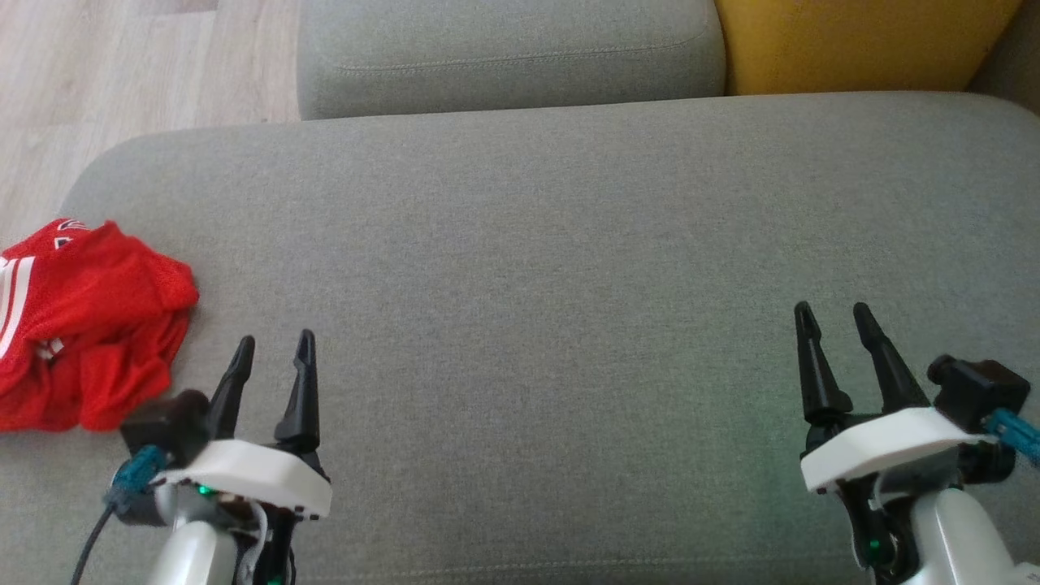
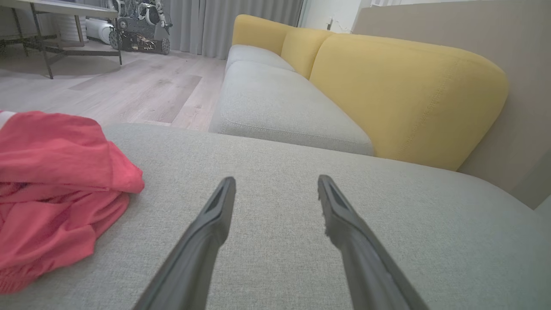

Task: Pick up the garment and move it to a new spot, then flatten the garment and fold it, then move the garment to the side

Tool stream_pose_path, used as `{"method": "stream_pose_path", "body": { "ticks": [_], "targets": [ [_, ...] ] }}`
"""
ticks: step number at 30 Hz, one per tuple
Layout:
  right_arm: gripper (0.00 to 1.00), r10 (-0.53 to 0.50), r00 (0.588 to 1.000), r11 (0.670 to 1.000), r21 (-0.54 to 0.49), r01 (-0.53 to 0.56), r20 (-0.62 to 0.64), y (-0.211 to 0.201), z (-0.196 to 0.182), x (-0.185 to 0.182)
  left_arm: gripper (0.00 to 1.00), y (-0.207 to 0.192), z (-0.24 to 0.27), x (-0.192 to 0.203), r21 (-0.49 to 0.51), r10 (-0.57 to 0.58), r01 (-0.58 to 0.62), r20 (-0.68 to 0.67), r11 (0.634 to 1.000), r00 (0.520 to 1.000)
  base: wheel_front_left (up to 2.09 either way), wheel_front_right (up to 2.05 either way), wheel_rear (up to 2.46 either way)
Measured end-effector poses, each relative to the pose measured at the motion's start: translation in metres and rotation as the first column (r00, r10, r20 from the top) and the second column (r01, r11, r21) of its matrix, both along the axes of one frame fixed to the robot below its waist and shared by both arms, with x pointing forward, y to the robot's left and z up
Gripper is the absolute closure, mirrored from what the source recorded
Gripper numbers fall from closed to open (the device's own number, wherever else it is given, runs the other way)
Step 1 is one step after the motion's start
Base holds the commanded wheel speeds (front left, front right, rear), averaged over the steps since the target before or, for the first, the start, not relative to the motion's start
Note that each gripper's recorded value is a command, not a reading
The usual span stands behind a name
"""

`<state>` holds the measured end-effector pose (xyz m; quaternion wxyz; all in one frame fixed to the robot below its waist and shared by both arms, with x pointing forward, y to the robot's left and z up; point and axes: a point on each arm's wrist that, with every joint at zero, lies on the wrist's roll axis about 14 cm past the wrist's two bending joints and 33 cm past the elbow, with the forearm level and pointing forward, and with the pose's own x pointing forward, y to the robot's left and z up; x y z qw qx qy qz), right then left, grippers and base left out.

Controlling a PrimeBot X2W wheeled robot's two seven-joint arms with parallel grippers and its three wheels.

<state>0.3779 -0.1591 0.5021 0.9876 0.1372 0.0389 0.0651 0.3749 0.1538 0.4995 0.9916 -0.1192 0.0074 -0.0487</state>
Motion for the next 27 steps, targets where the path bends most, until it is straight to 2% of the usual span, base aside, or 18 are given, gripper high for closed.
{"method": "stream_pose_path", "body": {
  "ticks": [14,27],
  "targets": [
    [0.00,0.008,1.000,0.995,-0.095,-0.006,0.017,0.004,0.002,0.000,0.00,-0.007,0.000,-0.001,0.107,-0.032,0.028,0.034,0.994,0.999,0.00,0.00,0.00],
    [0.00,0.018,0.999,0.979,-0.201,-0.012,0.030,0.005,0.002,0.000,0.00,-0.015,0.003,-0.001,0.234,-0.076,0.056,0.078,0.971,0.994,0.00,0.00,0.00]
  ]
}}
